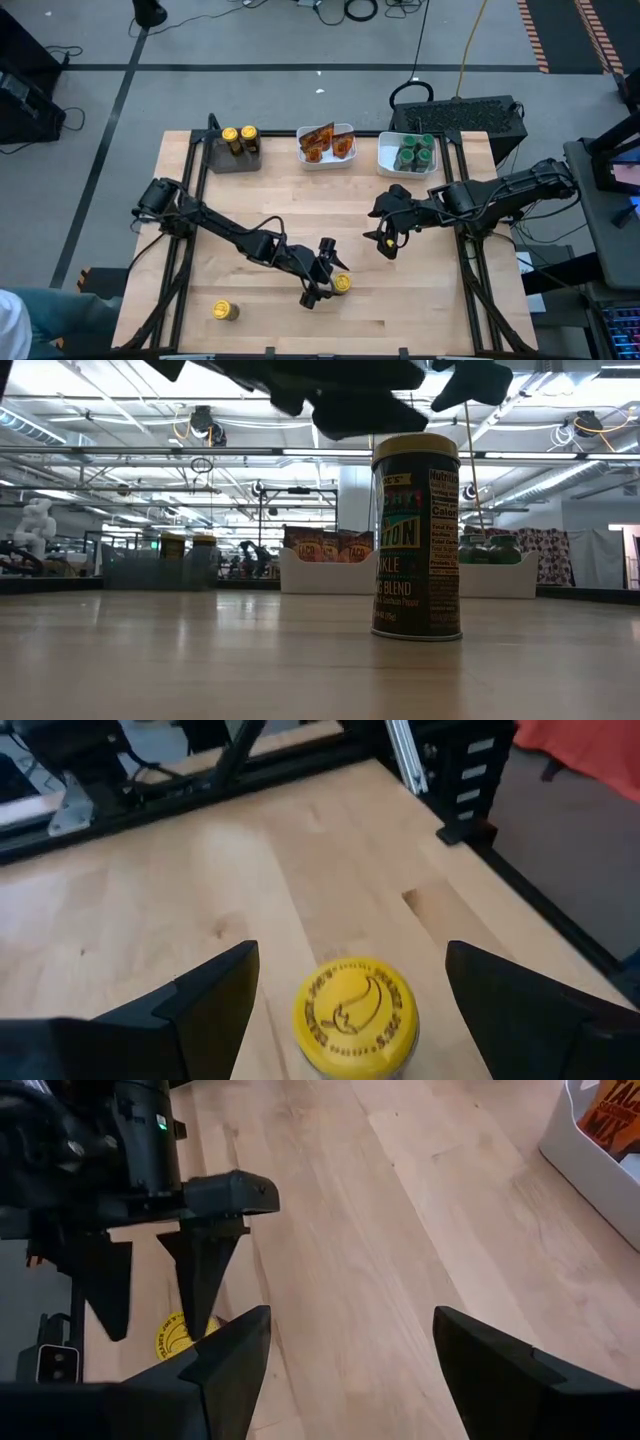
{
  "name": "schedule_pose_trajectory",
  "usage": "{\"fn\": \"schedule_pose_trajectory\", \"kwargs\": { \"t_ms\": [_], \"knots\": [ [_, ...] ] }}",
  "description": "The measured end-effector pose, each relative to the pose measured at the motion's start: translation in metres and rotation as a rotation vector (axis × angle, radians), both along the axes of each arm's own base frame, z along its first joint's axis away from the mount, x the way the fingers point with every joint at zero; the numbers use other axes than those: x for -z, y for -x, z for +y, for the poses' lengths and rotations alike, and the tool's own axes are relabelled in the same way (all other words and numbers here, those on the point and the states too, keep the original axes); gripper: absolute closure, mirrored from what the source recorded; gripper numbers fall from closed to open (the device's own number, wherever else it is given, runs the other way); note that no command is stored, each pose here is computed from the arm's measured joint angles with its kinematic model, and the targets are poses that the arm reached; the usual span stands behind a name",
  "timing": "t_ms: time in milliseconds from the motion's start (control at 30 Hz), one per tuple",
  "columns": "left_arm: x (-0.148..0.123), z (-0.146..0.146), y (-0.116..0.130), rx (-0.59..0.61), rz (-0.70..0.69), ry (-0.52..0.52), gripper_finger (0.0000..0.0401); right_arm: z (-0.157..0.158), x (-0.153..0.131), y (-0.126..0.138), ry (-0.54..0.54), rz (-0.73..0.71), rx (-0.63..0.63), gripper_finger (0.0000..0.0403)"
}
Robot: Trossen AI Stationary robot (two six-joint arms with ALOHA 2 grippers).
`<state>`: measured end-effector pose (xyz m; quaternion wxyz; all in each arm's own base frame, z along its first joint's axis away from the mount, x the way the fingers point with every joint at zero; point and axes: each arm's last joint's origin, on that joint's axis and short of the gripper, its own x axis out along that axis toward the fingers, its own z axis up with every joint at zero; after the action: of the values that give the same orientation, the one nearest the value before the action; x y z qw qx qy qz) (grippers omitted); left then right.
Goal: Sort spices by type
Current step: Put the right yellow seasoning bottle into the black bin
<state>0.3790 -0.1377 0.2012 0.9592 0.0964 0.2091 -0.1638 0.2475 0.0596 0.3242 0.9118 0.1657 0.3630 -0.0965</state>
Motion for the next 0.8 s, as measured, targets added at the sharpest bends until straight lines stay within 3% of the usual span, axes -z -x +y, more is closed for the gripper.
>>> {"fn": "schedule_pose_trajectory", "kwargs": {
  "t_ms": [800],
  "knots": [
    [0.037,-0.004,-0.013,0.01,0.04,0.026,0.0076,0.0,0.001,0.001,0.011,0.009,-0.009,0.014]
  ]
}}
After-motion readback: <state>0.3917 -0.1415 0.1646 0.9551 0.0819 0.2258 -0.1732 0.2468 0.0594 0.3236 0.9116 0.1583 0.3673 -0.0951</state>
